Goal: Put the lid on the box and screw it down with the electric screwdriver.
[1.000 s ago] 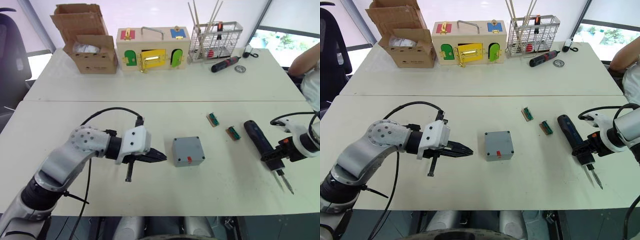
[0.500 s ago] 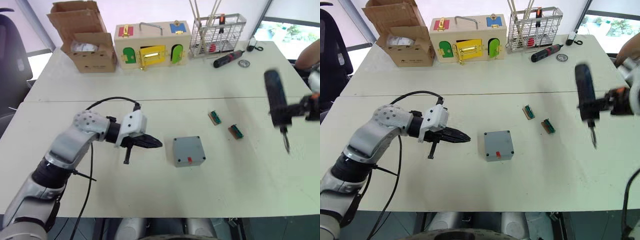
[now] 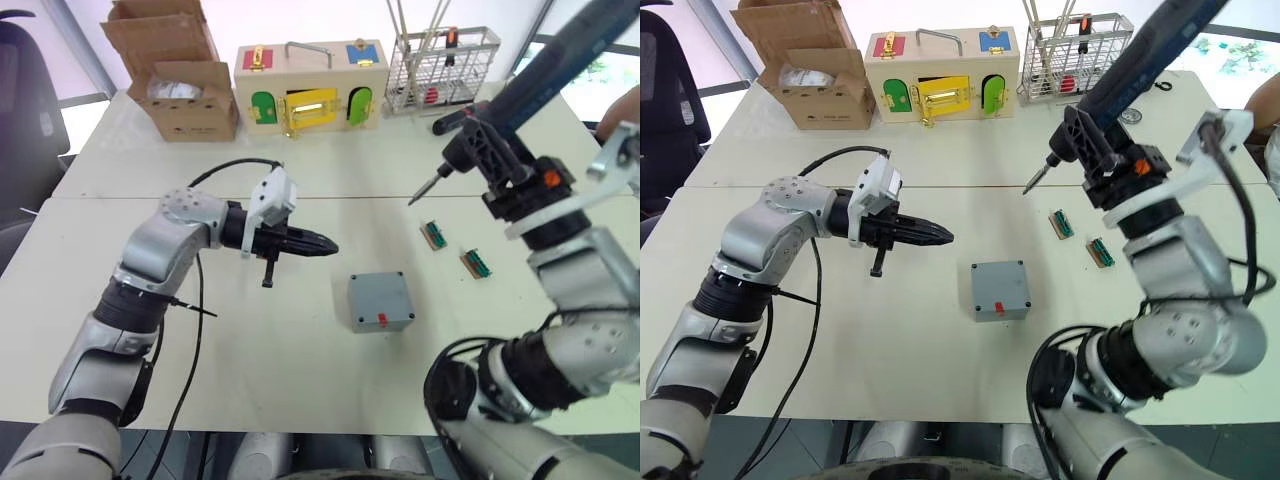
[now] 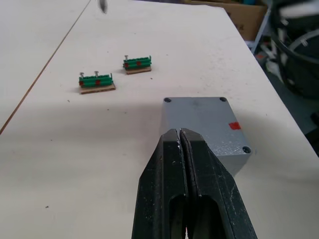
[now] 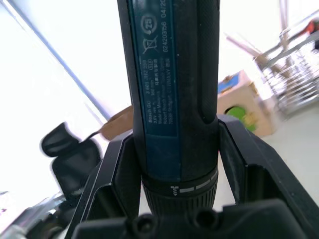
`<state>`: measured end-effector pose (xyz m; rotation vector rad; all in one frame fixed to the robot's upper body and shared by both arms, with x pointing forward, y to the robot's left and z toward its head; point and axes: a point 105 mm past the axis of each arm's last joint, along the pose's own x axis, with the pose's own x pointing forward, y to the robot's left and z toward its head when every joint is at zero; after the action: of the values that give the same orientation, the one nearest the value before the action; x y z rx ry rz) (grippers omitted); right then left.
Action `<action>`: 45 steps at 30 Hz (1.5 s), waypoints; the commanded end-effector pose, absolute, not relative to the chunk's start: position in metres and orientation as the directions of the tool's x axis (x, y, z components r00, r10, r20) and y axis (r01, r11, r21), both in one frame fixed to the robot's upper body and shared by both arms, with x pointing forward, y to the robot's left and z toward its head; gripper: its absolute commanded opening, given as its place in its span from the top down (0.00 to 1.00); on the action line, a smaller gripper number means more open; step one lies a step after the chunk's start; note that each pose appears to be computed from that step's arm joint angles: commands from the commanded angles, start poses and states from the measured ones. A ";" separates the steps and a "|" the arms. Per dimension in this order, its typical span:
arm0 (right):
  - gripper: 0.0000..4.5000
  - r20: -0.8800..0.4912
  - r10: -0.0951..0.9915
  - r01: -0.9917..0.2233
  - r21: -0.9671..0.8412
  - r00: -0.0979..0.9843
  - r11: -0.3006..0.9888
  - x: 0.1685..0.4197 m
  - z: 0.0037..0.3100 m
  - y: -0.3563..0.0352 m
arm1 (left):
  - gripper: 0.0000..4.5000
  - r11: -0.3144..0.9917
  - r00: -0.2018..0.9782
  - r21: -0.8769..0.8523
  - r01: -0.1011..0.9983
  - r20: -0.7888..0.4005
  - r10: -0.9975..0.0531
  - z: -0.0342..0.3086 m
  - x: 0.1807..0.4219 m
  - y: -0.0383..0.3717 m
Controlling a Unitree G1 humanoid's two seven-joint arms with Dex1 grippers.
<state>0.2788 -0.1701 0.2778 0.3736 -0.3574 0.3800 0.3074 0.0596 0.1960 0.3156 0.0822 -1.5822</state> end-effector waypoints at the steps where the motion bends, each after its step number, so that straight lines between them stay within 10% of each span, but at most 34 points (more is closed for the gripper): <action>1: 0.58 0.488 0.309 -0.428 0.153 0.816 0.891 0.255 0.291 -0.156 | 1.00 -0.112 -0.072 0.166 0.980 -0.231 -0.970 0.197 0.301 0.040; 11: 0.58 0.331 0.492 -0.525 0.010 0.805 0.851 0.241 0.251 -0.118 | 1.00 -0.115 -0.093 0.089 0.989 -0.218 -0.971 0.156 0.292 0.021; 45: 0.58 0.284 0.432 -0.446 -0.017 0.856 0.895 0.258 0.219 -0.138 | 1.00 -0.132 -0.076 0.153 0.979 -0.325 -0.943 0.128 0.290 0.018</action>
<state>0.2633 -0.1390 0.2043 0.0715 -0.2106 0.4547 0.2905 0.0181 0.1322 0.3838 0.0992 -1.6577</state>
